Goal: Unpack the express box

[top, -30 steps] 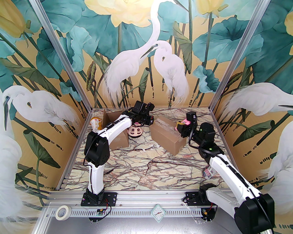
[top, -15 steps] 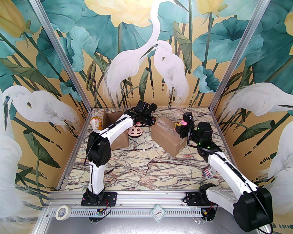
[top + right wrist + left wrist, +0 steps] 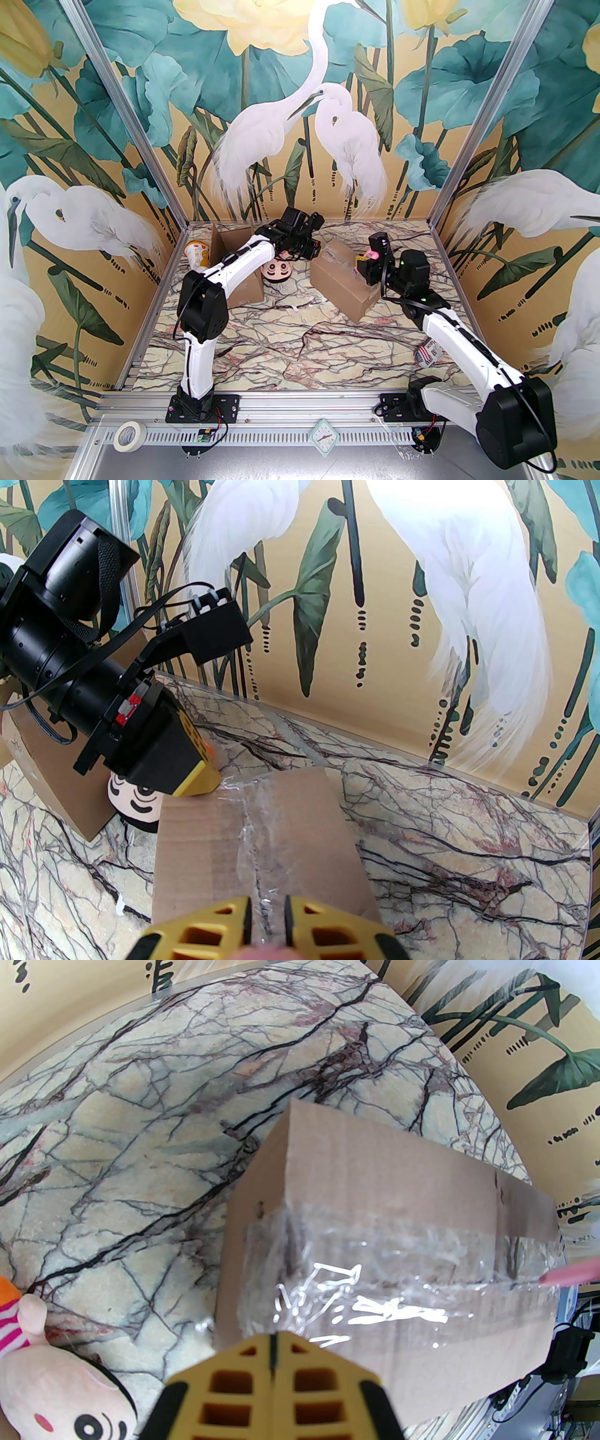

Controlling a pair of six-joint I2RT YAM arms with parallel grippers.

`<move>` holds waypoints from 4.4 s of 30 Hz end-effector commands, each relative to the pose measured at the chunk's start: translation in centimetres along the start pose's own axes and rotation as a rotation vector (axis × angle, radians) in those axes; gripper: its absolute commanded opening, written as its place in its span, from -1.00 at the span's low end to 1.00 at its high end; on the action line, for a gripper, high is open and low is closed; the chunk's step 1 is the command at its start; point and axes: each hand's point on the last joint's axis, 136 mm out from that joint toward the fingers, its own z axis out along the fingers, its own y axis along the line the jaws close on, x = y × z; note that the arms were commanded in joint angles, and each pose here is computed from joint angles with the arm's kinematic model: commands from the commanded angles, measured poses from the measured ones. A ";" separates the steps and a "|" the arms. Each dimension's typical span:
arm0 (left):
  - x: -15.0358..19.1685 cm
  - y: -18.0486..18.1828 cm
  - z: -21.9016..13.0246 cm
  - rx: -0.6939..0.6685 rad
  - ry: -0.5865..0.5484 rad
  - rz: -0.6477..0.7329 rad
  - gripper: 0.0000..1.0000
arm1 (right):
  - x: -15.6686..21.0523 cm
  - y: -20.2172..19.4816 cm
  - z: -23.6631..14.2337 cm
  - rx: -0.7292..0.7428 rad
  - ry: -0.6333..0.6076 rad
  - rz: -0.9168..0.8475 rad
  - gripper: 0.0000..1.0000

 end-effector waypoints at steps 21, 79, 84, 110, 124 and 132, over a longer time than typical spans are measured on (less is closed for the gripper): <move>4.5 5.2 1.7 -0.164 0.140 -0.149 -1.00 | 2.5 1.5 -4.0 0.017 0.114 0.002 -1.00; -1.9 1.7 -4.6 -0.005 -0.087 -0.069 0.17 | 0.8 3.3 -3.3 -0.118 0.058 -0.098 -1.00; -2.5 0.2 -2.7 0.111 -0.052 -0.064 0.31 | 0.5 3.3 -2.8 -0.132 0.057 -0.108 -1.00; -0.1 2.4 3.6 0.132 0.033 -0.134 -0.85 | 0.6 2.9 -1.9 -0.133 0.084 -0.115 -1.00; -0.7 5.4 2.1 -0.007 0.009 -0.144 -1.00 | 0.9 3.4 -4.5 -0.099 0.090 -0.092 -1.00; -0.4 6.5 1.7 -0.055 0.013 -0.150 -1.00 | 2.0 3.6 -5.6 -0.078 0.100 -0.064 -1.00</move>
